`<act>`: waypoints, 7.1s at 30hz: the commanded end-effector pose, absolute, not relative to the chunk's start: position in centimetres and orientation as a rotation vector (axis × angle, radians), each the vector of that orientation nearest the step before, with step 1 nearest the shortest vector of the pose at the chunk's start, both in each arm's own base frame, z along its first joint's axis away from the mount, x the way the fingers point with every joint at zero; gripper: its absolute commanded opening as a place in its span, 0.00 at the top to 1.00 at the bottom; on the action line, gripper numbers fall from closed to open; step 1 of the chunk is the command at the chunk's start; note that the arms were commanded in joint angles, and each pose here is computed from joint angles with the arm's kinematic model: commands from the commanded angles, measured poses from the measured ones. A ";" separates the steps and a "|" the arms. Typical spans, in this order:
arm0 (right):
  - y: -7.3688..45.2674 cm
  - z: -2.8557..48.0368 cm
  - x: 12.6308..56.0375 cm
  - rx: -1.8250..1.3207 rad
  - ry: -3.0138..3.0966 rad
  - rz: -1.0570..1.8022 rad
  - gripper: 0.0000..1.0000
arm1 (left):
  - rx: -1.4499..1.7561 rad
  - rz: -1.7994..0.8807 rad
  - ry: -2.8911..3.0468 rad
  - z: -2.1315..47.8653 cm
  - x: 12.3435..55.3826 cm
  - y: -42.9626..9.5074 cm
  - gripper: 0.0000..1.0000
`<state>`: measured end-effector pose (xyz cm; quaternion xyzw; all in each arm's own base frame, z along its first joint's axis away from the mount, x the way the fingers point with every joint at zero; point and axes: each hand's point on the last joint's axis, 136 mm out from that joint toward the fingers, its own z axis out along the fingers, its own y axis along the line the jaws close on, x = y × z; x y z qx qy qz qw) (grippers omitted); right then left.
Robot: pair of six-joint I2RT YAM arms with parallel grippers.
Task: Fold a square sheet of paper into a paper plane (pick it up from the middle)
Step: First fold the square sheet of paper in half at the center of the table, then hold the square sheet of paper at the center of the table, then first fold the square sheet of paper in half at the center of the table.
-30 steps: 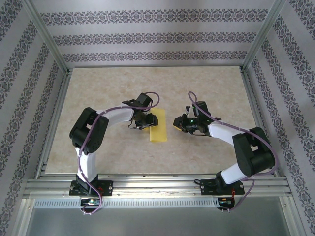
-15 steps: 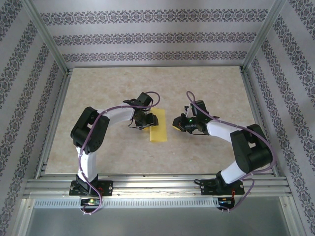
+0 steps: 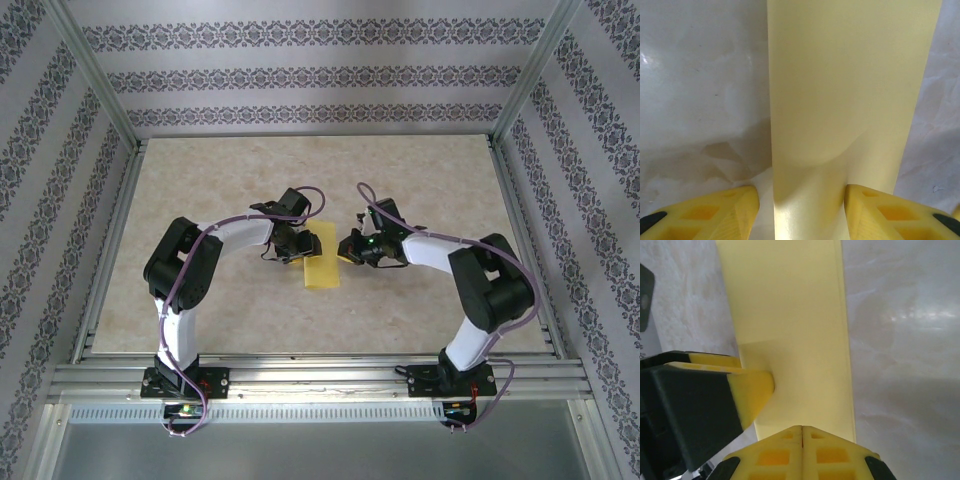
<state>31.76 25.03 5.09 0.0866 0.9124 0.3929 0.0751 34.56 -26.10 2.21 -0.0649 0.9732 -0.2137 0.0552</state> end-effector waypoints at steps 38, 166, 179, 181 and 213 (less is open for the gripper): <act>24.2 -2.6 30.2 -0.011 3.092 0.756 1.00 | -0.196 -0.855 2.691 9.8 35.8 -24.9 0.60; 24.0 -2.5 29.6 0.109 3.088 0.727 1.00 | -0.007 -1.153 2.861 1.8 25.8 -27.3 0.94; 23.8 -2.6 29.4 0.106 3.093 0.711 1.00 | 0.126 -1.161 2.895 2.7 23.1 -26.5 0.93; 23.8 -2.6 29.4 0.107 3.094 0.708 1.00 | 0.141 -1.193 2.826 4.6 24.2 -27.2 0.90; 24.1 -2.5 29.1 0.097 3.091 0.727 1.00 | -0.153 -1.161 2.714 1.5 38.3 -25.3 0.89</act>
